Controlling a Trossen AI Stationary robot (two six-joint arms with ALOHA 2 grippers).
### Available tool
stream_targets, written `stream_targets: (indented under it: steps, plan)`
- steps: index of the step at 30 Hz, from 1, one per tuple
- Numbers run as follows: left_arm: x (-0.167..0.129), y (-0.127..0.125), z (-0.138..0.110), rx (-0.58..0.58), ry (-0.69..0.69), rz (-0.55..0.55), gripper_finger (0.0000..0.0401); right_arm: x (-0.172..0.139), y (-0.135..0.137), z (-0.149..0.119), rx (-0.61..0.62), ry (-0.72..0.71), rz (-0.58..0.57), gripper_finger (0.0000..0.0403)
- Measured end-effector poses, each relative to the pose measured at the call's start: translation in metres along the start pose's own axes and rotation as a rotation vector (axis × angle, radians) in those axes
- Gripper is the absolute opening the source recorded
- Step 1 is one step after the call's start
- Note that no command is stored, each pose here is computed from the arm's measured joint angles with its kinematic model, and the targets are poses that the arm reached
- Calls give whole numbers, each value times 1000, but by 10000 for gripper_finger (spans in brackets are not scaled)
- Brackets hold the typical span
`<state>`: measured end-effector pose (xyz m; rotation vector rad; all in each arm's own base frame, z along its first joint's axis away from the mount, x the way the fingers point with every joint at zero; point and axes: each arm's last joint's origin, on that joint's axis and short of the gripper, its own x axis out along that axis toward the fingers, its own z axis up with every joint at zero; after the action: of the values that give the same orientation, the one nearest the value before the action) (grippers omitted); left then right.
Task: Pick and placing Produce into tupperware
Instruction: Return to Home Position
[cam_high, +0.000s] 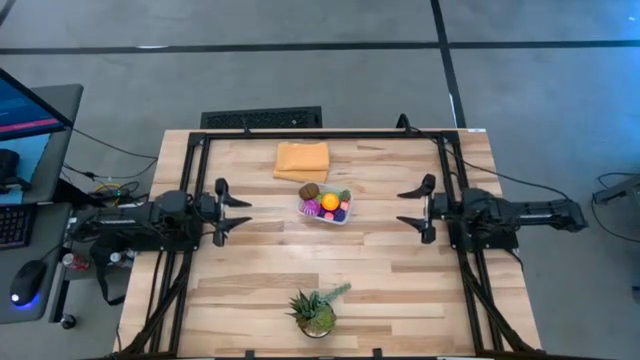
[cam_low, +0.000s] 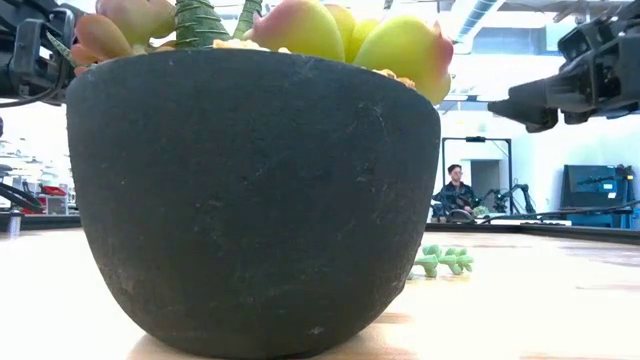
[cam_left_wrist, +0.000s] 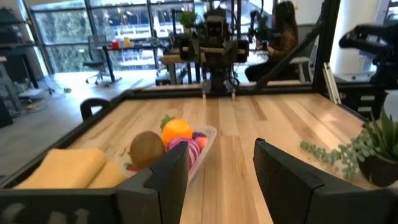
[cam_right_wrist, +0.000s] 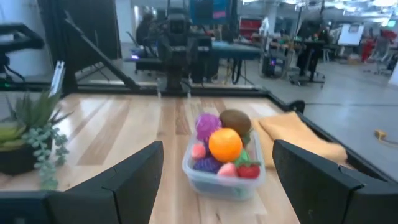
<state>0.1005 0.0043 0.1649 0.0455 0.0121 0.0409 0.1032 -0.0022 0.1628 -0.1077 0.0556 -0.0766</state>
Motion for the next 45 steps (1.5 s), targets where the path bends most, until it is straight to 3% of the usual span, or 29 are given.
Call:
stream_targets:
  steps: [9, 45]
  plan:
    - [-3, 0, 4, 16, -48, -1, 171, -7, -1, 6, -32, -80, -42, 296]
    - [-3, -3, 4, -1, -50, -34, 171, -7, -2, 7, -61, -62, -55, 296]
